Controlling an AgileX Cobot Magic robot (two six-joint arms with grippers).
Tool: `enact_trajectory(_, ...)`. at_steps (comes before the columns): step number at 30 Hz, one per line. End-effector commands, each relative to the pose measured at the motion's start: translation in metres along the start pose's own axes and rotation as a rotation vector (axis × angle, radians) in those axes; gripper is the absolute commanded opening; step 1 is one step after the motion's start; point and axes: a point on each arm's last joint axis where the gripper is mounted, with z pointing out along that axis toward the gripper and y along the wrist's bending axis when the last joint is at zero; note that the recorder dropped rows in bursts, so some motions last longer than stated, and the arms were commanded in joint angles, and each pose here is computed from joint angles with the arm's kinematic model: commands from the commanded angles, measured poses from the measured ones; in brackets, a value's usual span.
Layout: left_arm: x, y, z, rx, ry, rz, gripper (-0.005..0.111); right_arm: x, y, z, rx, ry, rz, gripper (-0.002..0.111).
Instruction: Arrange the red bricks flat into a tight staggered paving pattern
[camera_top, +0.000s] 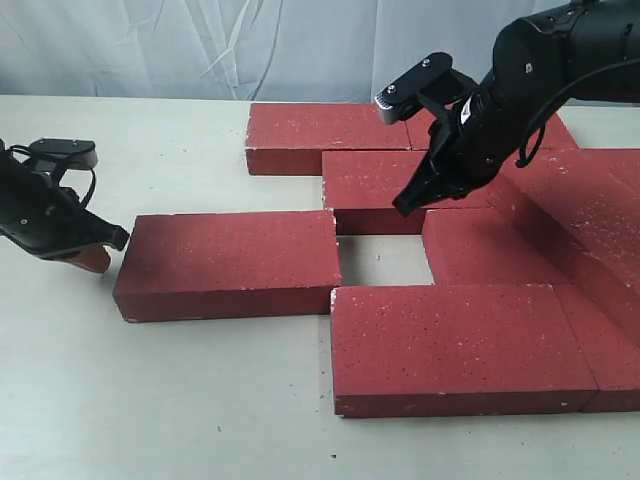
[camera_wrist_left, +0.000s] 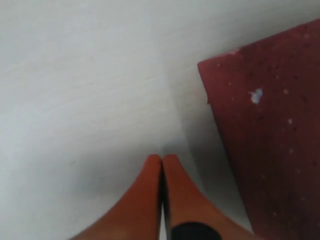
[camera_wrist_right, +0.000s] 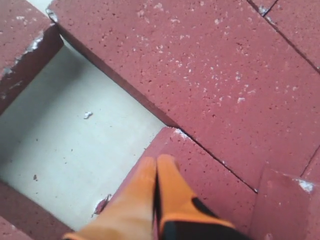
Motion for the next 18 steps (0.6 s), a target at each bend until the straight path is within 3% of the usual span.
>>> enact_trajectory(1, -0.003, -0.002, 0.004, 0.032, -0.016, 0.0, 0.0, 0.0, -0.002, 0.001, 0.005, -0.012, 0.003, -0.001)
enact_trajectory(8, -0.006, -0.008, 0.005, 0.067, -0.046, 0.003, 0.0, -0.002, -0.001, 0.001, 0.0, -0.029, 0.016, -0.001)
enact_trajectory(18, -0.014, -0.04, 0.012, 0.082, -0.057, 0.105, 0.0, -0.002, -0.001, 0.001, -0.006, -0.034, 0.022, -0.001)
